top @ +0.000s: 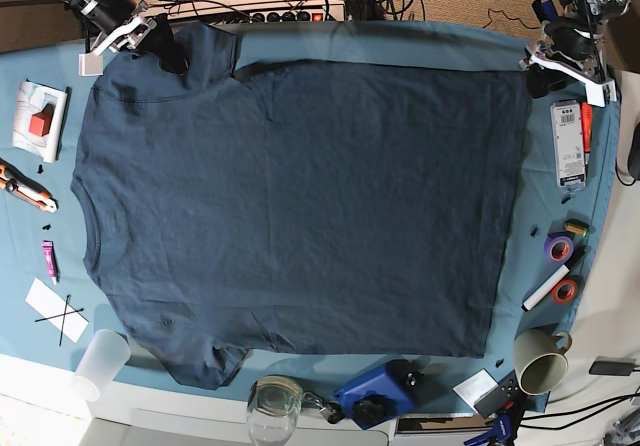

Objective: Fold the T-shirt properly
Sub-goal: 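Pinch the shirt corners, right gripper first, then left gripper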

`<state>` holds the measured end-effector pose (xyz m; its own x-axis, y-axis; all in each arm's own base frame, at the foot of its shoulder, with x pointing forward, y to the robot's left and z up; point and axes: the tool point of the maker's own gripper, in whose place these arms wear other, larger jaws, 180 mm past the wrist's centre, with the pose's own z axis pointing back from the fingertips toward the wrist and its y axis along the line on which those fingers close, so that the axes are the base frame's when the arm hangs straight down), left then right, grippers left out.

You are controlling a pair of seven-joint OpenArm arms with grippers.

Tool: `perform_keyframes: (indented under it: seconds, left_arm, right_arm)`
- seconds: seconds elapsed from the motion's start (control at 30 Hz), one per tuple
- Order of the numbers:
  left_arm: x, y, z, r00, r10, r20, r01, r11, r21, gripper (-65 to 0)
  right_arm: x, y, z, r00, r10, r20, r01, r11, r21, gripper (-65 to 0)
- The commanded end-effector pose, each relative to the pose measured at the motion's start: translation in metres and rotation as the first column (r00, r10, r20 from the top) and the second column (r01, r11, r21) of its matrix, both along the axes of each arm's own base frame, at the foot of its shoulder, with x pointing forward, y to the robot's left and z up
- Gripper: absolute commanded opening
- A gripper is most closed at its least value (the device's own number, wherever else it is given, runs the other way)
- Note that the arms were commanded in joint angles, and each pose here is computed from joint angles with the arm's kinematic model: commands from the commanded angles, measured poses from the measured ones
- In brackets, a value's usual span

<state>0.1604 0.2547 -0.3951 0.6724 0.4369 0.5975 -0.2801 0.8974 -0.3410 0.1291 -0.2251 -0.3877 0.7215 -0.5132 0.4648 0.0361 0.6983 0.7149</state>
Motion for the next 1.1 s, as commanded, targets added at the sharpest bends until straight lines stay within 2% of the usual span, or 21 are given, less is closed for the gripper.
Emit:
perform_keyframes:
  seconds: [0.0,0.17,0.27,0.37,0.43,0.63,0.83,0.97,1.07]
  left_arm:
    - [0.001,0.003,0.005,1.000,-0.008,0.010,0.008,1.000,0.013,-39.4]
    - [-0.010,-0.001,-0.010,0.999,-0.005,-0.054,0.003,1.000,-0.026,-39.4]
    - [-0.015,-0.013,-0.016,0.998,-0.023,-0.063,0.015,0.993,-0.121,-39.4]
    - [-0.016,-0.031,-0.013,0.997,-0.062,-0.045,0.050,0.971,-0.235,-39.4]
    - [-0.016,-0.034,-0.013,0.998,-0.056,-0.035,0.045,0.965,-0.260,-39.4]
    - [-0.012,-0.040,-0.012,0.999,-0.040,-0.020,0.033,0.957,-0.289,-39.4]
    - [0.008,-0.058,-0.008,0.999,-0.044,0.030,0.051,0.943,-0.328,-39.4]
    - [0.009,-0.071,-0.019,0.993,-0.114,-0.012,0.106,0.952,-0.286,-39.4]
    - [0.006,-0.065,-0.024,0.996,-0.072,-0.052,0.054,0.958,-0.281,-42.5]
  right_arm:
    - [-0.022,0.000,-0.018,0.991,0.054,-0.125,-0.060,0.997,-0.045,-26.9]
    - [-0.022,0.000,-0.018,0.991,0.054,-0.125,-0.060,0.997,-0.045,-26.9]
    - [-0.022,0.000,-0.018,0.991,0.054,-0.124,-0.060,0.997,-0.045,-26.9]
    - [-0.022,0.000,-0.018,0.991,0.054,-0.124,-0.060,0.997,-0.045,-26.9]
    - [-0.022,0.000,-0.018,0.991,0.054,-0.124,-0.060,0.997,-0.045,-26.9]
    - [-0.022,0.000,-0.018,0.991,0.053,-0.123,-0.059,0.997,-0.045,-26.9]
    - [-0.022,0.000,-0.018,0.991,0.054,-0.123,-0.060,0.997,-0.045,-26.9]
    - [-0.021,0.000,-0.017,0.991,0.051,-0.121,-0.057,0.997,-0.045,-26.9]
    - [-0.020,-0.001,-0.017,0.992,0.047,-0.116,-0.052,0.998,-0.045,-26.9]
